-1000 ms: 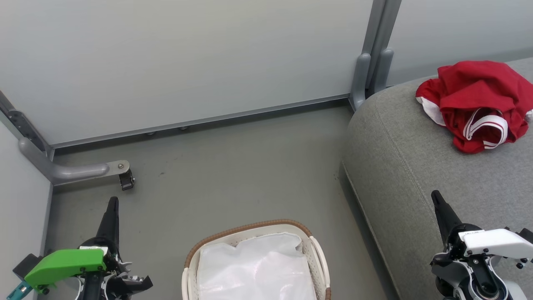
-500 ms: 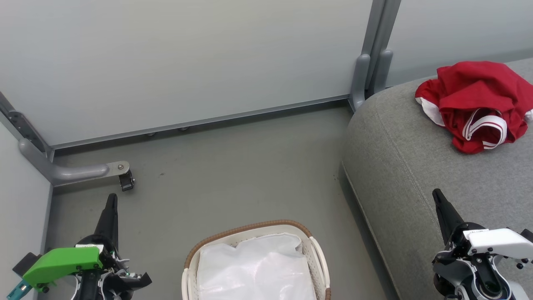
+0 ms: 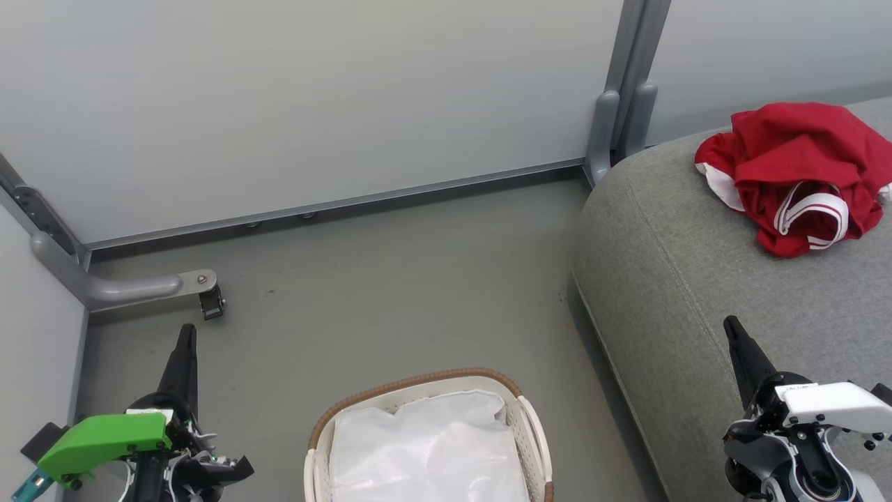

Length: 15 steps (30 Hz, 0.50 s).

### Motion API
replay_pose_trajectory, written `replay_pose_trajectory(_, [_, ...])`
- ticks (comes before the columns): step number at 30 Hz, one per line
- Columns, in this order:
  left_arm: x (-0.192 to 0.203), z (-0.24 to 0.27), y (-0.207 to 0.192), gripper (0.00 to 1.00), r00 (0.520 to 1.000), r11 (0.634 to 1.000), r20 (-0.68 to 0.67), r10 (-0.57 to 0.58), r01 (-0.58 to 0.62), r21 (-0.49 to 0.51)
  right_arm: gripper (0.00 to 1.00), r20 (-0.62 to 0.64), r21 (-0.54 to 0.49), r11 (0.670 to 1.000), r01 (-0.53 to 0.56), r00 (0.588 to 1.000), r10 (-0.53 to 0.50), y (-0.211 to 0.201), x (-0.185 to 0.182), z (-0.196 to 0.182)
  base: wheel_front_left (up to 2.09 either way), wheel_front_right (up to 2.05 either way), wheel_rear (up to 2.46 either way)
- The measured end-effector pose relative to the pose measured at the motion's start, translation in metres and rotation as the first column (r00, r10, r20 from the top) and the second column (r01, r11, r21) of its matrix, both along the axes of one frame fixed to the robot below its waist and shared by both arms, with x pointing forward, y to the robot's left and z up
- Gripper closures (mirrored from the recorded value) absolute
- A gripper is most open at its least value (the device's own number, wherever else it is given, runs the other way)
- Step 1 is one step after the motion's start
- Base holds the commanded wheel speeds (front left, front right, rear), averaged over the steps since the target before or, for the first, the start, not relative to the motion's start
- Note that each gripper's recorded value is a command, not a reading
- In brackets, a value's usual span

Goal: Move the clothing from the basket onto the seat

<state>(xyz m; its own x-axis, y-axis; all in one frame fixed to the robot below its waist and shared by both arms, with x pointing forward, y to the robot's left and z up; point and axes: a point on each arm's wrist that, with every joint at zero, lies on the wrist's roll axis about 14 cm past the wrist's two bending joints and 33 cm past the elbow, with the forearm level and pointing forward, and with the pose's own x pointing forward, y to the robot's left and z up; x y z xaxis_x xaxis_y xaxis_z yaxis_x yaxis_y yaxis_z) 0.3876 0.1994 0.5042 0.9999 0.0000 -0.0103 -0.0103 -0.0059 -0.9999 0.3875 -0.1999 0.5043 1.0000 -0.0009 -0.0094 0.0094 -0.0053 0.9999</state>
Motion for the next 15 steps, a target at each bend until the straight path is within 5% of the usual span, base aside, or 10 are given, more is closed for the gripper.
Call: replay_pose_trajectory(15, [0.0000, 0.0000, 0.0000, 1.00, 1.000, 1.000, 0.000, 0.000, 0.000, 0.000, 1.00, 0.000, 0.000, 1.000, -0.002, 1.000, 0.002, 0.0001, 0.0000, 0.0000, 0.00, 0.00, 0.00])
